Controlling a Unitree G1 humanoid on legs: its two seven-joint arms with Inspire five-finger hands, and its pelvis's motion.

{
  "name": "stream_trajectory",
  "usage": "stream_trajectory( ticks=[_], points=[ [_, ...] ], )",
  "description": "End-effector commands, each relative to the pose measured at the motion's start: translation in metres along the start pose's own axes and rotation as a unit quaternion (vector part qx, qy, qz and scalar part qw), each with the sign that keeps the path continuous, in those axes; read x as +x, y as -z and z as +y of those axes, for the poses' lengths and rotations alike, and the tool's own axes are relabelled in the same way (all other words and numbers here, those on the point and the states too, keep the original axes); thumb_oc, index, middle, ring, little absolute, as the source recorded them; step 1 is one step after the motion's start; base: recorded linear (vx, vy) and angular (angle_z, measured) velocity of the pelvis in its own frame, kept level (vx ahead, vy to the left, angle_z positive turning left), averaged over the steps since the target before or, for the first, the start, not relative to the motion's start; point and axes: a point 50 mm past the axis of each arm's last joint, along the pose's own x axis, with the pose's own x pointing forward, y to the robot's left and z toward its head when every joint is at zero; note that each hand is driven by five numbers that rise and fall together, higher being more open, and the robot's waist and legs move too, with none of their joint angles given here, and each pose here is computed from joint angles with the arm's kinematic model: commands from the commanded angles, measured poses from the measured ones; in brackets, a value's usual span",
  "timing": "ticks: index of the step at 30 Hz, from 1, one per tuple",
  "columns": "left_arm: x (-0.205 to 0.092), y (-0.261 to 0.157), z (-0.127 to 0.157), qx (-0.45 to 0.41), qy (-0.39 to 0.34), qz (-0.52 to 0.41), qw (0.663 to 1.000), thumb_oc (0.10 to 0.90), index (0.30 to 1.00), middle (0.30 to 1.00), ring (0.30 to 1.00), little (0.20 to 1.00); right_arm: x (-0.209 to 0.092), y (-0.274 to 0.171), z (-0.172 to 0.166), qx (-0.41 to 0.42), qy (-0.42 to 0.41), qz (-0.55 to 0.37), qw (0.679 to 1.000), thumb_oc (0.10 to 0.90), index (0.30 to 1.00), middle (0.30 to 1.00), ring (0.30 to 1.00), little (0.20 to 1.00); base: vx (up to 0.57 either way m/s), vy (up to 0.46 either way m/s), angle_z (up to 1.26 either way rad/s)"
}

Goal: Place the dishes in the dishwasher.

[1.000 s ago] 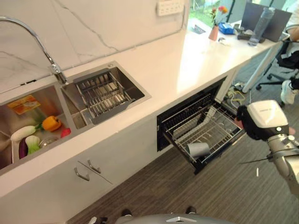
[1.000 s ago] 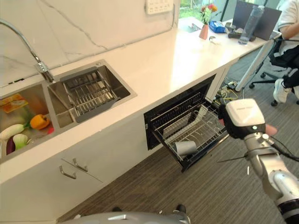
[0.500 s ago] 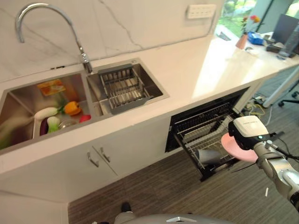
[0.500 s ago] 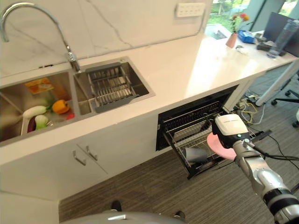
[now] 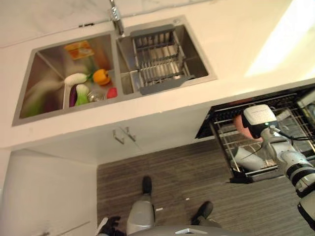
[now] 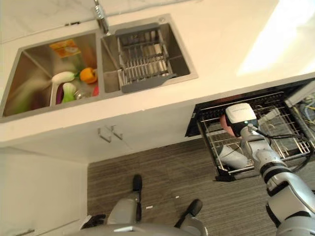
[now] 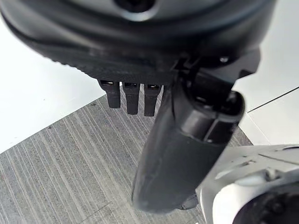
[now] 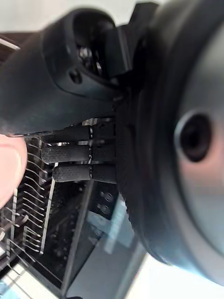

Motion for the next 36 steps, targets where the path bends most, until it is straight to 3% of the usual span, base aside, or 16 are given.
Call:
stream_trajectory(
  ticks=[1, 3, 5, 6, 7, 20, 23, 25, 29, 31, 35, 36],
  points=[
    [0.005, -0.02, 0.006, 0.017, -0.012, -0.033, 0.999, 0.8, 0.9, 0.9, 0.9, 0.9, 0.018, 0.024, -0.043, 0.029, 0.072, 0.06, 0.995, 0.596, 0.594, 0.594, 0.594, 0.594, -0.03, 0.007, 0.14],
    [0.006, -0.025, 0.007, 0.008, -0.017, -0.043, 0.999, 0.8, 0.9, 0.9, 0.9, 0.9, 0.018, 0.028, -0.04, 0.037, 0.071, 0.077, 0.994, 0.566, 0.549, 0.549, 0.549, 0.549, -0.03, 0.002, 0.09],
    [0.006, -0.029, 0.008, 0.004, -0.019, -0.05, 0.999, 0.8, 0.9, 0.9, 0.9, 0.9, 0.018, 0.03, -0.041, 0.045, 0.075, 0.085, 0.993, 0.582, 0.573, 0.573, 0.573, 0.573, -0.03, -0.001, 0.06],
    [0.006, -0.033, 0.008, -0.001, -0.02, -0.059, 0.998, 0.8, 0.9, 0.9, 0.9, 0.9, 0.016, 0.037, -0.038, 0.056, 0.075, 0.107, 0.99, 0.742, 0.813, 0.813, 0.813, 0.813, -0.02, -0.003, 0.06],
    [0.006, -0.034, 0.008, -0.001, -0.02, -0.059, 0.998, 0.8, 0.9, 0.9, 0.9, 0.9, 0.015, 0.037, -0.038, 0.056, 0.075, 0.107, 0.99, 0.8, 0.9, 0.9, 0.9, 0.9, -0.03, 0.004, 0.06],
    [0.007, -0.031, 0.009, -0.013, -0.029, -0.047, 0.998, 0.8, 0.9, 0.9, 0.9, 0.9, 0.01, 0.045, -0.037, 0.098, 0.097, 0.135, 0.981, 0.8, 0.9, 0.9, 0.9, 0.9, 0.0, 0.001, 0.0],
    [0.007, -0.025, 0.016, -0.022, -0.037, -0.03, 0.999, 0.8, 0.9, 0.9, 0.9, 0.9, 0.006, 0.044, -0.055, 0.141, 0.16, 0.121, 0.969, 0.8, 0.9, 0.9, 0.9, 0.9, -0.01, -0.012, -0.03],
    [0.007, -0.025, 0.016, -0.021, -0.038, -0.029, 0.999, 0.8, 0.9, 0.9, 0.9, 0.9, 0.006, 0.044, -0.054, 0.141, 0.159, 0.121, 0.97, 0.8, 0.9, 0.9, 0.9, 0.9, 0.07, -0.018, -0.02],
    [0.005, -0.003, 0.02, -0.017, -0.044, 0.015, 0.999, 0.8, 0.9, 0.9, 0.9, 0.9, -0.02, 0.066, -0.068, 0.178, 0.242, 0.144, 0.943, 0.8, 0.9, 0.9, 0.9, 0.9, 0.12, -0.022, -0.08],
    [0.004, 0.006, 0.021, -0.02, -0.051, 0.039, 0.998, 0.8, 0.9, 0.9, 0.9, 0.9, -0.048, 0.085, -0.06, 0.217, 0.281, 0.194, 0.915, 0.8, 0.9, 0.9, 0.9, 0.9, 0.13, -0.009, -0.29],
    [0.002, 0.014, 0.019, -0.047, -0.06, 0.06, 0.995, 0.8, 0.9, 0.9, 0.9, 0.9, -0.098, 0.097, 0.001, 0.26, 0.236, 0.304, 0.885, 0.8, 0.9, 0.9, 0.9, 0.9, 0.07, -0.016, -0.37],
    [0.001, 0.015, 0.016, -0.051, -0.057, 0.063, 0.995, 0.8, 0.9, 0.9, 0.9, 0.9, -0.112, 0.096, 0.022, 0.272, 0.207, 0.331, 0.88, 0.745, 0.818, 0.818, 0.818, 0.818, 0.02, -0.019, -0.34]
  ],
)
